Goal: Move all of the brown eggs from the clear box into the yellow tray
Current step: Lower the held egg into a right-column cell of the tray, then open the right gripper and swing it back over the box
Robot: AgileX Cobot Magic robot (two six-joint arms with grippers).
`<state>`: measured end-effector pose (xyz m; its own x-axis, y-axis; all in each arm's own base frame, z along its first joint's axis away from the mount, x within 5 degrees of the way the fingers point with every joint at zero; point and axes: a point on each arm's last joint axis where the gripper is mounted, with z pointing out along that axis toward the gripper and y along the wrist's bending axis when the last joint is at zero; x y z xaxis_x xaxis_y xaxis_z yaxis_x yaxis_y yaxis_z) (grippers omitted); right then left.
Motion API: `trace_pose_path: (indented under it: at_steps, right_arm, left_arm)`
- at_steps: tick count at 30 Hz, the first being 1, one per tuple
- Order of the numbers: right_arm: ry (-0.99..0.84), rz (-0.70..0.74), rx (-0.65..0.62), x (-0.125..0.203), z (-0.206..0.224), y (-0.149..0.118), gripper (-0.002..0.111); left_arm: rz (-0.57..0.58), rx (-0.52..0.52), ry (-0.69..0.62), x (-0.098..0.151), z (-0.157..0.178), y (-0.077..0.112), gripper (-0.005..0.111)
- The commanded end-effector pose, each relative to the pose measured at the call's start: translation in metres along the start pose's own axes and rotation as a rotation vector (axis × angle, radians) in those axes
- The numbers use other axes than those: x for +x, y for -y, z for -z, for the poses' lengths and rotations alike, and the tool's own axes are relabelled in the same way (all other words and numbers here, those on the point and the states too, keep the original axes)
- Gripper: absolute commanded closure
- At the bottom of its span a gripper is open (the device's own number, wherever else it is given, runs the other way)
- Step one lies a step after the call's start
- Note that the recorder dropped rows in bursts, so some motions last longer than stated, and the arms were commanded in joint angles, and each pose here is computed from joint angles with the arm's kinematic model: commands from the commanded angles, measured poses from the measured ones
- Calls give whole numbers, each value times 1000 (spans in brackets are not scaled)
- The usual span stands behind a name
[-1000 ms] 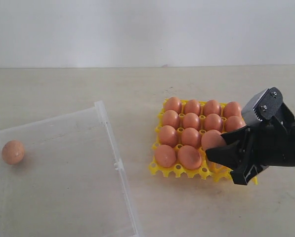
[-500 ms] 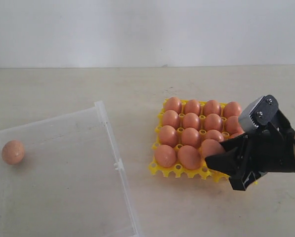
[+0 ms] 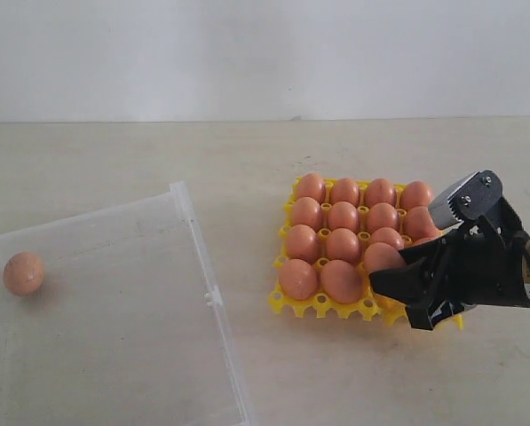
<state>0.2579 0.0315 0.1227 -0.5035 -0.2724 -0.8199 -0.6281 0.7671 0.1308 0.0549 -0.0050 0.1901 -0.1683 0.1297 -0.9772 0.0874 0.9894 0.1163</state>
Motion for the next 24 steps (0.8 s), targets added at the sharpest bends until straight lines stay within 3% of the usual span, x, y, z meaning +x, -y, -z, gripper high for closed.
trace_pose_path:
  at_steps: [1, 7, 16, 22, 24]
  right_arm:
    - [1, -22, 18, 0, 0, 2, 71]
    - [3, -44, 17, 0, 0, 2, 57]
    - [22, -66, 10, -4, 2, 1, 57]
    - [431, -134, -215, -59, 32, -26, 57]
    - [487, -184, -264, -69, 42, -32, 57]
  left_arm:
    - [7, 3, 7, 0, 0, 0, 103]
    - [7, 3, 7, 0, 0, 0, 103]
    - [7, 3, 7, 0, 0, 0, 103]
    - [7, 3, 7, 0, 0, 0, 103]
    - [7, 3, 7, 0, 0, 0, 103]
